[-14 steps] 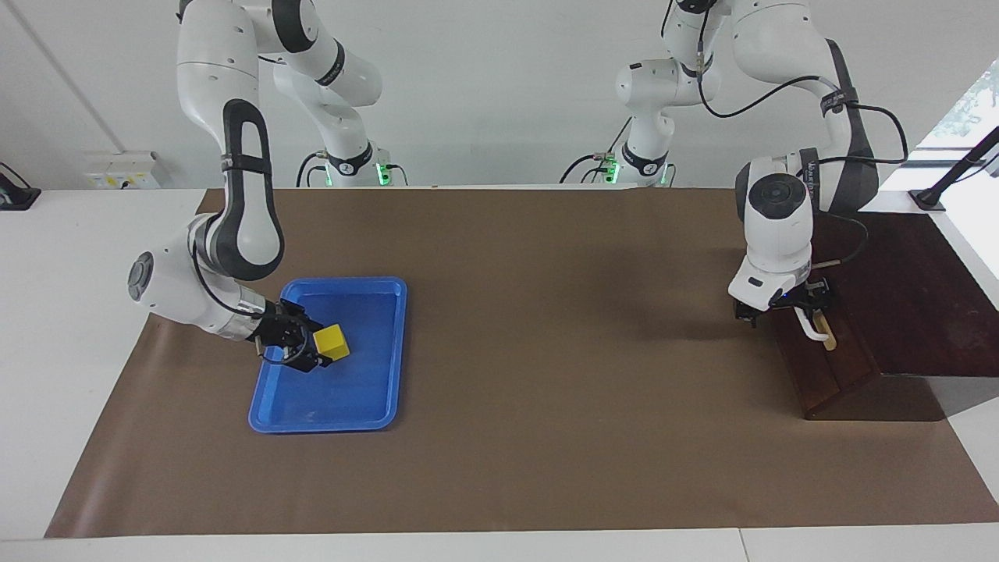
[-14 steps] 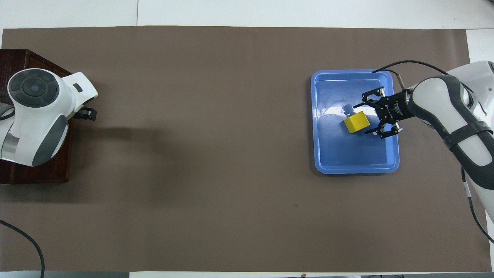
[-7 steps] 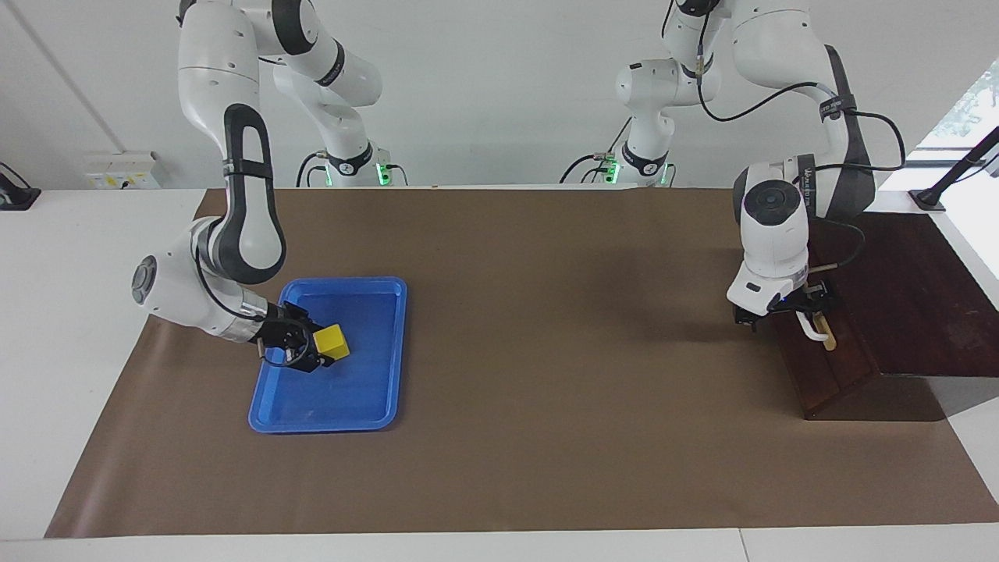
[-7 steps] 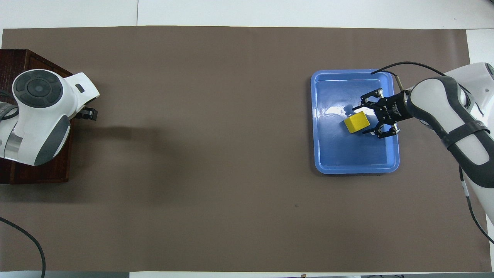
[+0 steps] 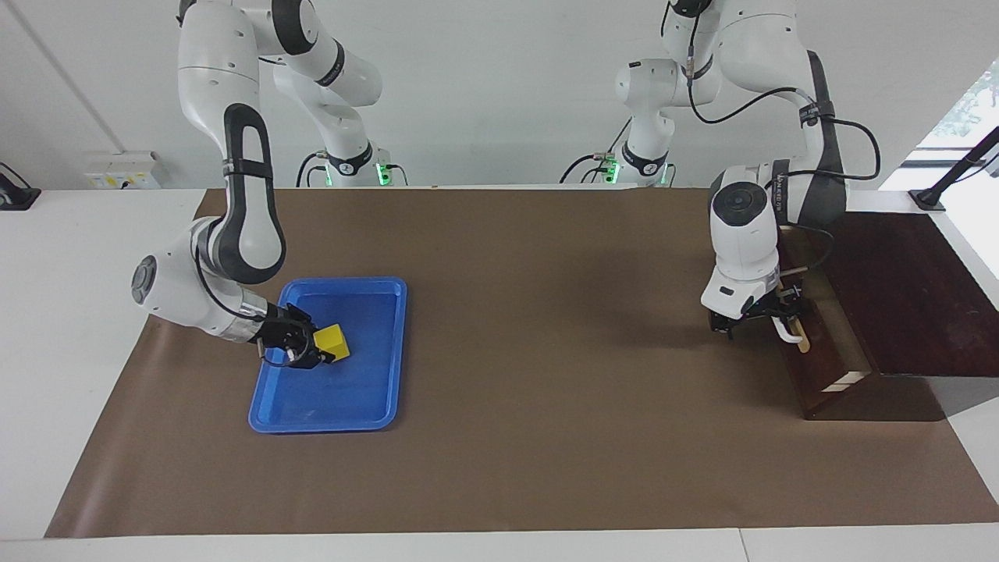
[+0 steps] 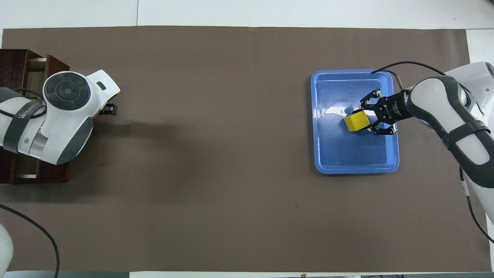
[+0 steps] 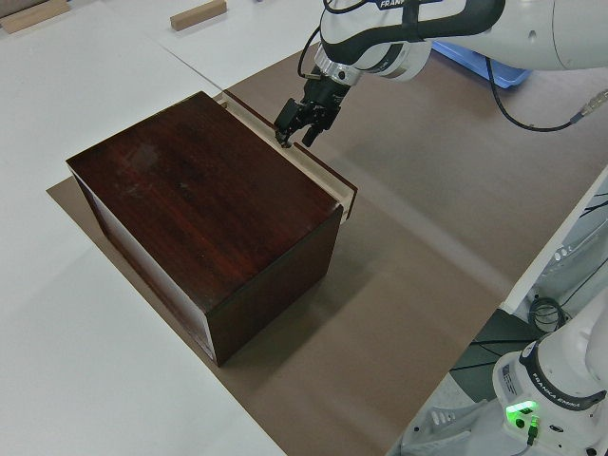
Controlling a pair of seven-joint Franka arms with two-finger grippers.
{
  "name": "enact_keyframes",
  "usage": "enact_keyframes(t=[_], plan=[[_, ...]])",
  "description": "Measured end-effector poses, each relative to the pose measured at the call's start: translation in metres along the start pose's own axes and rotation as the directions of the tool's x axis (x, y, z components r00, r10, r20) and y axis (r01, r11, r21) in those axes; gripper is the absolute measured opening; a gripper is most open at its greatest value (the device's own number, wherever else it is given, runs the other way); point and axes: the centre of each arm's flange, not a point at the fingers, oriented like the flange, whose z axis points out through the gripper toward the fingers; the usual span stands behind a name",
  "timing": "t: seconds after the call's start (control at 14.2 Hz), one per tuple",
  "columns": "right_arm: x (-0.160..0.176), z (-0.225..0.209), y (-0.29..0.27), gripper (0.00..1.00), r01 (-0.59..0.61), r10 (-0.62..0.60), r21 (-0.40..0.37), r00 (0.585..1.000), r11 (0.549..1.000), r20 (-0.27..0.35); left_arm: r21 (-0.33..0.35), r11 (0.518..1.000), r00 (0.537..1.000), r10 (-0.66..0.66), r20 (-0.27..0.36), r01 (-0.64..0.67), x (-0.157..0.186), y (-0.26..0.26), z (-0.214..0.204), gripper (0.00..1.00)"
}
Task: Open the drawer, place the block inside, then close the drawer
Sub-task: 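Lift the yellow block with the right gripper toward the left gripper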
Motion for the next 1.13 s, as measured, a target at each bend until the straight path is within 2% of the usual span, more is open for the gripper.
enact_keyframes(t=[0.21, 0.35, 0.49, 0.78, 1.13], plan=[[-0.012, -0.021, -0.019, 0.55, -0.076, 0.076, 0.021, 0.997, 0.997, 0.010, -0.030, 1.000, 1.000, 0.005, 0.019, -0.004, 0.004, 0.026, -0.019, 1.00], [-0.037, -0.037, -0.049, 0.55, -0.161, 0.160, 0.037, 0.987, 0.986, 0.013, -0.040, 0.999, 1.000, -0.006, 0.023, 0.007, 0.007, 0.032, -0.022, 1.00], [-0.078, -0.034, -0.083, 0.55, -0.215, 0.214, 0.044, 0.977, 0.976, 0.011, -0.056, 0.998, 0.999, -0.030, 0.026, 0.031, 0.008, 0.032, -0.023, 1.00], [-0.170, 0.002, -0.135, 0.55, -0.330, 0.330, 0.021, 0.944, 0.944, 0.014, -0.070, 0.996, 0.998, -0.056, 0.024, 0.058, 0.007, 0.047, -0.030, 1.00], [-0.262, 0.040, -0.163, 0.55, -0.330, 0.329, 0.043, 0.944, 0.943, 0.010, -0.079, 0.994, 0.997, -0.071, 0.033, 0.074, 0.008, 0.050, -0.033, 1.00]])
